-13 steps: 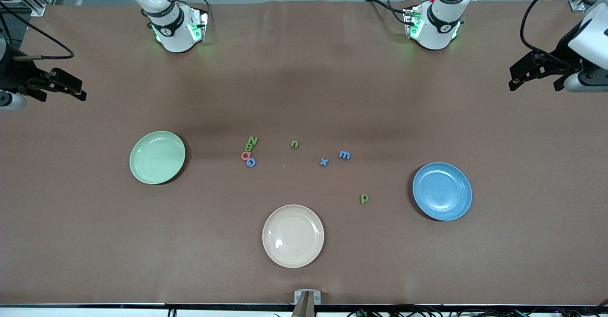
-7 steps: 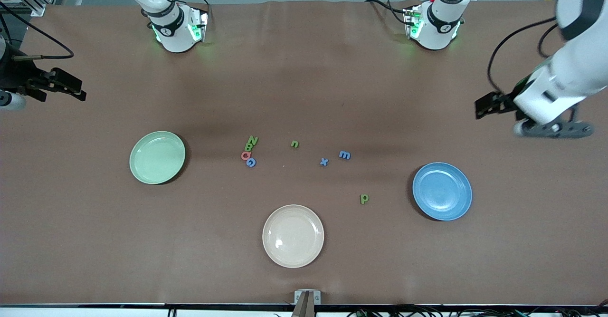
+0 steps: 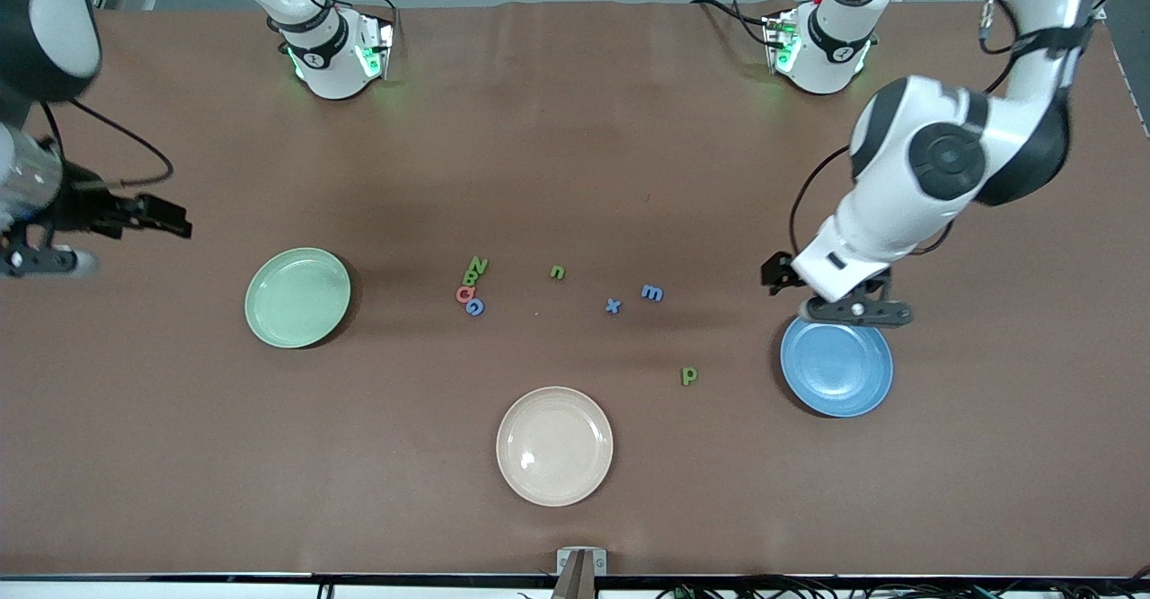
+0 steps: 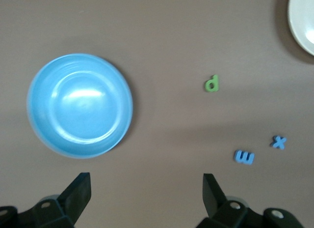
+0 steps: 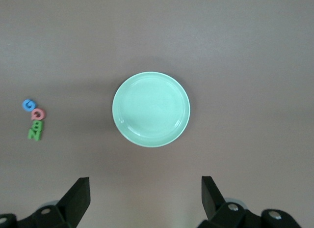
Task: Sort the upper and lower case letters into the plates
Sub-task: 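Grasp the d with the left gripper while the right gripper grasps the C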
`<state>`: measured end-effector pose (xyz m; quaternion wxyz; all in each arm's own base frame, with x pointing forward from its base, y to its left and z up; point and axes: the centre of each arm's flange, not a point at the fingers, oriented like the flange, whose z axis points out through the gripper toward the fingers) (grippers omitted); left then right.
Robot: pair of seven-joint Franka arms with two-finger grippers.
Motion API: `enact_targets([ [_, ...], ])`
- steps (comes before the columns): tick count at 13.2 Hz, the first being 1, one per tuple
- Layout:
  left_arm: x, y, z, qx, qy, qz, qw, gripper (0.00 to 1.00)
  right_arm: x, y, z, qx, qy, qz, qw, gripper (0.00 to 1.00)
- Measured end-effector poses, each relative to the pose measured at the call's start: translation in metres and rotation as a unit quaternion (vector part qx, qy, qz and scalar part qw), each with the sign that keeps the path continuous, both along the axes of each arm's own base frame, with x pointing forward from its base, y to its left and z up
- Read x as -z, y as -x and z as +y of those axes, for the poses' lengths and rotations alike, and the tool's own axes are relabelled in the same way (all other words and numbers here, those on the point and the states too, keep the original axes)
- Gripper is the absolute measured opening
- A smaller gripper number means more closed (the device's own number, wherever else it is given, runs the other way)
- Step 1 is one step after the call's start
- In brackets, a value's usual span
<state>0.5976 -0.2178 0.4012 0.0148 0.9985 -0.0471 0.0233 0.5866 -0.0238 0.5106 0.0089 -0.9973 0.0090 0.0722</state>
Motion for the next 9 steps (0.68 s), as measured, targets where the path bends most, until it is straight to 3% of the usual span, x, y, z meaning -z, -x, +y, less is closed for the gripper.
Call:
enact_targets([
  [3,0.043,-0.007,-0.029,-0.012,0.013,-0.017,1.000,0.99,0.039,-0.024,0.002,0.008,0.000,0.011,1.000,1.00],
  [6,0.084,-0.018,-0.045,-0.013,0.013,-0.040,0.999,0.93,0.049,-0.034,0.047,0.050,-0.015,-0.003,0.999,1.00],
  [9,0.116,-0.033,-0.070,-0.018,0.006,-0.043,0.999,0.86,0.105,-0.051,0.128,0.072,-0.025,-0.026,0.997,1.00],
])
